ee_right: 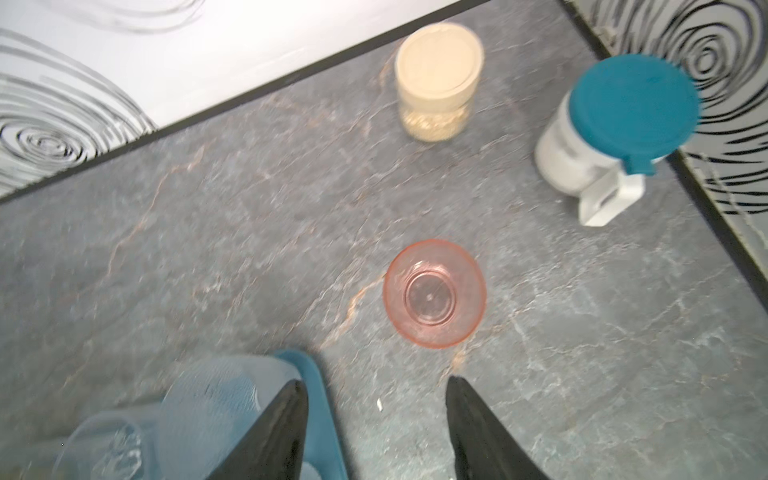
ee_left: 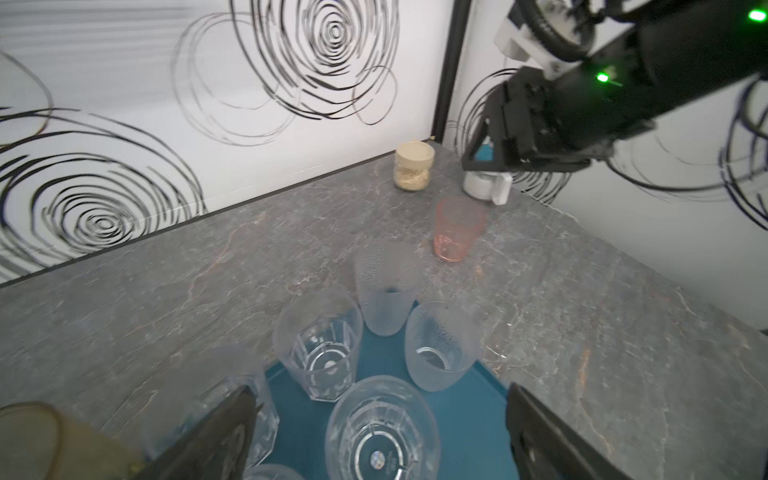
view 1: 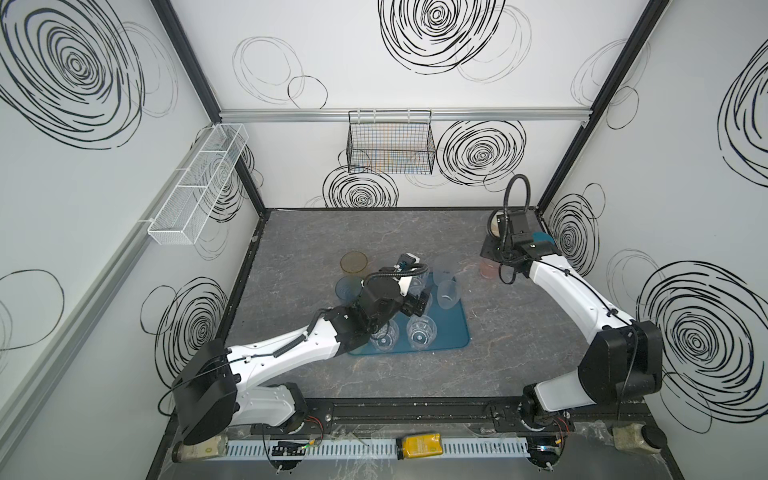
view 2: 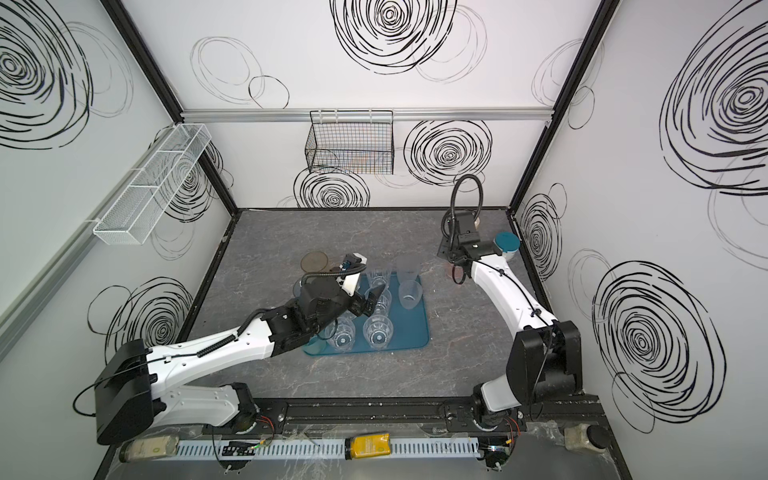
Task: Place the glasses into the tray
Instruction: 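Move the right gripper to the pink glass beyond the tray and grasp it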
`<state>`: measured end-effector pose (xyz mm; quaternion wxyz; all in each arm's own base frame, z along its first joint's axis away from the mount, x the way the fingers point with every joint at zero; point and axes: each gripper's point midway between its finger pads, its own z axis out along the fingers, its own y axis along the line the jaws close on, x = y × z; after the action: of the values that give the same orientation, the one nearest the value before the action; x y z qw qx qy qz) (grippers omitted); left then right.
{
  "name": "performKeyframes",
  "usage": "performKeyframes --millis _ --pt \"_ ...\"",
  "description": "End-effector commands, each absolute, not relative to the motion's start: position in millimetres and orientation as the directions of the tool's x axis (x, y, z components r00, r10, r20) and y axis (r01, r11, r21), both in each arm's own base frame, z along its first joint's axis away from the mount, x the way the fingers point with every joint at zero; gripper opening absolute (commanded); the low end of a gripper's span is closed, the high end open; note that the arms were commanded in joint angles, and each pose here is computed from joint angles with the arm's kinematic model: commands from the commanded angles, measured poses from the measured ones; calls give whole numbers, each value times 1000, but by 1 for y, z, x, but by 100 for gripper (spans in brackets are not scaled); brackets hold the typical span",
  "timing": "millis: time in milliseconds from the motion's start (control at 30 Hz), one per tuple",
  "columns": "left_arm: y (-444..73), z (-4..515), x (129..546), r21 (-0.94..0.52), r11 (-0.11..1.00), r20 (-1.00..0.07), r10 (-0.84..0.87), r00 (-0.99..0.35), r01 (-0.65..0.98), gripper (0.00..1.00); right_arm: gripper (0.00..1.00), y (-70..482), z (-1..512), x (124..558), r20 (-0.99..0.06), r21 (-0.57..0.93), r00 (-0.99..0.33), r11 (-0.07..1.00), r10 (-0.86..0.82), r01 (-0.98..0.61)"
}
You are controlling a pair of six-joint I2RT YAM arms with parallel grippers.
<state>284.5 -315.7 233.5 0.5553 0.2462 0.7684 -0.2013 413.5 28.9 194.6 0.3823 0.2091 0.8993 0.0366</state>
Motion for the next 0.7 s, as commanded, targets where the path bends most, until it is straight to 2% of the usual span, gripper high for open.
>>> performKeyframes --millis 0,200,400,600,667 --pt "-331 235 282 -14 761 -965 160 -208 649 96 59 -1 194 428 -688 316 -505 842 520 437" --pt "-332 232 278 -34 748 -969 138 -205 663 96 58 -16 159 442 -620 353 -536 814 573 462" --pt "-322 230 283 -13 764 -971 144 -190 645 96 56 -13 108 443 -491 348 -621 791 611 503" --pt "-319 228 283 -25 767 -973 129 -193 642 96 52 -10 82 438 -457 346 -639 786 619 513" --pt "-319 227 284 -26 767 -973 129 -193 641 96 47 -9 74 435 -445 343 -649 787 617 514"
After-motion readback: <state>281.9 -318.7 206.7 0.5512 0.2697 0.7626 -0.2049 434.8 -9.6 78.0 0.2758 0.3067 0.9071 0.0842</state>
